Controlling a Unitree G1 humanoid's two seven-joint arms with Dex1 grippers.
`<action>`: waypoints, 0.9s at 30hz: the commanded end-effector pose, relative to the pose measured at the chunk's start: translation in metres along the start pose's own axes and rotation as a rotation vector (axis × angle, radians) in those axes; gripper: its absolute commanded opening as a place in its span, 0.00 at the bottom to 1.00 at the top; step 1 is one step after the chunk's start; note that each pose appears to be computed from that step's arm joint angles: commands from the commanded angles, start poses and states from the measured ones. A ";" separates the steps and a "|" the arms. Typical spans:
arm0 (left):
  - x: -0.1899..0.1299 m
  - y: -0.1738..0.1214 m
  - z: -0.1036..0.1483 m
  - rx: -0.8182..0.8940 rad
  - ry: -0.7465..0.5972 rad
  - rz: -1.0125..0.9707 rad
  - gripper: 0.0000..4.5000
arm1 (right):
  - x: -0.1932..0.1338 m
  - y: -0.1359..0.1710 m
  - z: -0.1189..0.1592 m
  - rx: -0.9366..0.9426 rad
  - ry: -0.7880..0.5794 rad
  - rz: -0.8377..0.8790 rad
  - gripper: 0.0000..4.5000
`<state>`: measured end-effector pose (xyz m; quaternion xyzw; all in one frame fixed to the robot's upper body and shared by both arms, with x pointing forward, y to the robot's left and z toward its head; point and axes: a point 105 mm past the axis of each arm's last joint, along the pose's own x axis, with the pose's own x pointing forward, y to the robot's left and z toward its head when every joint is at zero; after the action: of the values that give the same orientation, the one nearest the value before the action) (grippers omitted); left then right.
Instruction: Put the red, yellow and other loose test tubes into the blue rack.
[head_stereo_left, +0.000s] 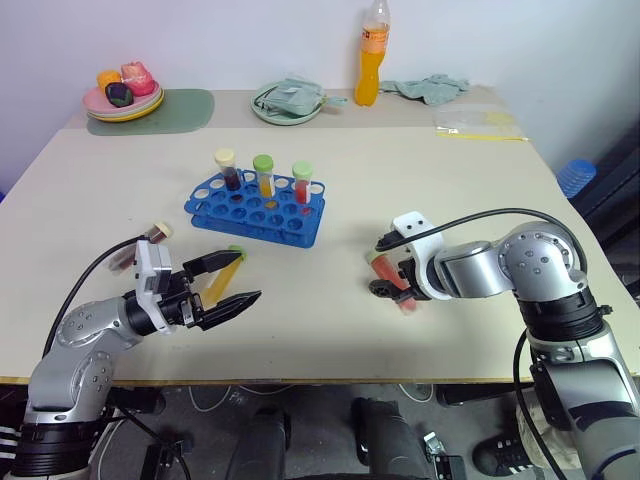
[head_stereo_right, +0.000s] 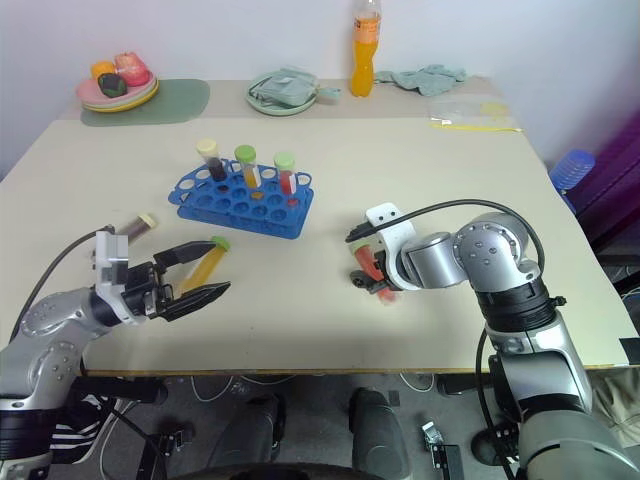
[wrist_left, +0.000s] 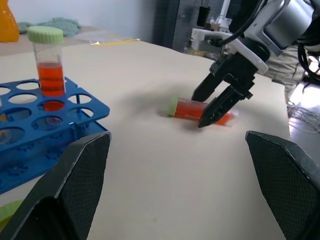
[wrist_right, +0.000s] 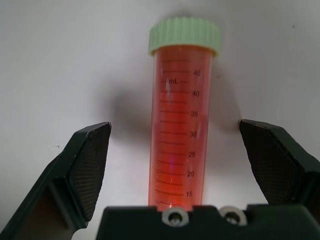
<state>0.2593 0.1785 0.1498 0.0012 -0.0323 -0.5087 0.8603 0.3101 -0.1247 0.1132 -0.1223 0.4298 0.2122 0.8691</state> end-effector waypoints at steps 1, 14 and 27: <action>0.002 -0.003 0.011 0.049 -0.019 -0.008 0.99 | -0.001 0.000 -0.007 0.000 0.022 -0.003 1.00; 0.007 -0.002 0.014 0.052 -0.028 0.005 1.00 | -0.004 0.002 0.008 0.001 -0.030 -0.021 0.18; -0.001 0.004 0.022 0.071 -0.026 0.057 1.00 | -0.061 0.042 0.112 -0.247 -0.932 0.334 0.18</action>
<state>0.2630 0.1791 0.1578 0.0076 -0.0401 -0.4878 0.8720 0.3255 -0.0612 0.2072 -0.0452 0.0599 0.4358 0.8969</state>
